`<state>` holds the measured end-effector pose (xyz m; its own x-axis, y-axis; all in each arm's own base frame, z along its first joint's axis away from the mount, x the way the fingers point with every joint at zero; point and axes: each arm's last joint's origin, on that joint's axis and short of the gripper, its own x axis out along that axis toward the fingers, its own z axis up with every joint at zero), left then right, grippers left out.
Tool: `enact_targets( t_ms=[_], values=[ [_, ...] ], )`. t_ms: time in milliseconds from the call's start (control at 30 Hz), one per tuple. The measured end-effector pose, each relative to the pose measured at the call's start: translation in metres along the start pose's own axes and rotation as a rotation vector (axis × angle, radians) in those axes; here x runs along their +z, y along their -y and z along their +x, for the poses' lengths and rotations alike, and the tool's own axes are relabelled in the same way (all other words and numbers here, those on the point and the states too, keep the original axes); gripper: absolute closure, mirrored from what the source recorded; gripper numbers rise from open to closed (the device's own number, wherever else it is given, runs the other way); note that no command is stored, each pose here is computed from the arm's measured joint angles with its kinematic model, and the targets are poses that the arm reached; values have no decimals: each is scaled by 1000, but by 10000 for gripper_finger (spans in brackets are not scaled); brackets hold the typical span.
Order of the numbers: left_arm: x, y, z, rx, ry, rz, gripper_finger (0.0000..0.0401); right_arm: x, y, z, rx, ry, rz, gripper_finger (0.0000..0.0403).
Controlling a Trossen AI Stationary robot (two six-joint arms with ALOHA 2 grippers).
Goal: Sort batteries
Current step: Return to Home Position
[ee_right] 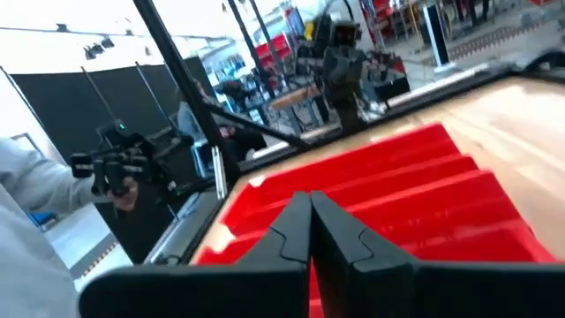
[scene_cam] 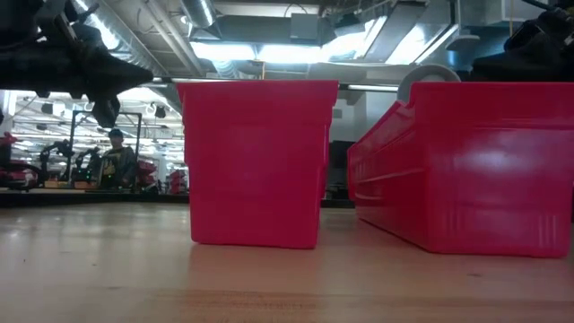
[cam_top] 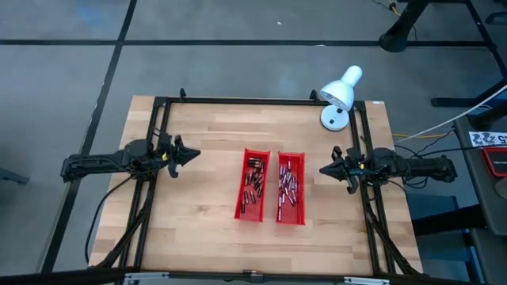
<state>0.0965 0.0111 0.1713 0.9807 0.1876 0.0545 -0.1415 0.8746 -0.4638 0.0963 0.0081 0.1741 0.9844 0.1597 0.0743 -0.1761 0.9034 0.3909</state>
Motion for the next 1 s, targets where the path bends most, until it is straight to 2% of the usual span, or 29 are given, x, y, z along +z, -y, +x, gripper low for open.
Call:
enact_targets(
  t_ms=[67,200,400,667,1000],
  values=[
    [-2,-1,0,8,-21,8,400,-2,1,0,-8,-25,3,398],
    [-4,0,0,-42,-64,43,400,-3,1,0,-11,-29,-5,398],
    [-5,0,0,-54,-71,70,401,-3,1,0,-14,-30,-12,398],
    [-5,1,0,-73,-82,182,401,-4,4,0,-93,-18,-12,398],
    [-6,0,1,-76,-88,311,398,-5,5,0,-97,-21,-13,398]
  ],
)
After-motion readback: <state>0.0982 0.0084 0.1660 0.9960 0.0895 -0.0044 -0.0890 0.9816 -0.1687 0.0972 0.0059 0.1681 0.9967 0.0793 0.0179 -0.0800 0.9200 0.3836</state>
